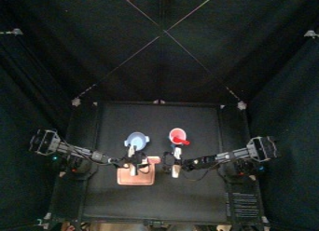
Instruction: Place salmon sushi in bowl
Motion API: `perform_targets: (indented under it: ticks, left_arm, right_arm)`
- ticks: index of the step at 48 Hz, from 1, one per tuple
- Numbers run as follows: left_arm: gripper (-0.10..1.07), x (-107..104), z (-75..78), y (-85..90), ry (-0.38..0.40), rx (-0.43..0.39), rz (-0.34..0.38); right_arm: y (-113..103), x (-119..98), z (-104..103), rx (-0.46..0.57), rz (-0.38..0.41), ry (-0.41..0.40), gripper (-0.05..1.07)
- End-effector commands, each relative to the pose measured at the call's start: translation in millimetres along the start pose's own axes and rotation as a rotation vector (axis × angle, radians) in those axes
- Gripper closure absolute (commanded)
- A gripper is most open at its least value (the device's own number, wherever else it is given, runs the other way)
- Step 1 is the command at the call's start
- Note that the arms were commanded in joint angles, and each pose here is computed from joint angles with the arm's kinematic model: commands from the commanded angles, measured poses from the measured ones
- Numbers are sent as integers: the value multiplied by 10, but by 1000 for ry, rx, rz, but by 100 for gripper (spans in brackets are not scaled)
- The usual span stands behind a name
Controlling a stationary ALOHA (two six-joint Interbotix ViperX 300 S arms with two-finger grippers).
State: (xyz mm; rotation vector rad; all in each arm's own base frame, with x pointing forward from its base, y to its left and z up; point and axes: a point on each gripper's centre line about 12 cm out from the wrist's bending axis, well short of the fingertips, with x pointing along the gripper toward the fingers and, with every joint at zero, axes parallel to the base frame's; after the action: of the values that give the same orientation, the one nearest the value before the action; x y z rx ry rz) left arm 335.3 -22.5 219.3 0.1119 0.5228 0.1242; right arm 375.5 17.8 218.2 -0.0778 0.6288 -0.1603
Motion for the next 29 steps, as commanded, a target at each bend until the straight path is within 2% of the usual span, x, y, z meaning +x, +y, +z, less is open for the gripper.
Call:
perform_targets:
  ticks: [1,9,21,29]
  left_arm:
    - [34,-63,70,47,-28,-6,21]
    - [34,-170,-32,179,-20,-36,76]
    - [34,-281,-349,489,57,-190,177]
    - [34,-234,-573,755,132,-295,266]
  right_arm:
    - [0,-127,101,6,10,-42,12]
    - [11,-200,58,4,18,-44,12]
    - [-7,-315,-16,19,27,-45,12]
    - [12,-335,-56,13,33,-40,12]
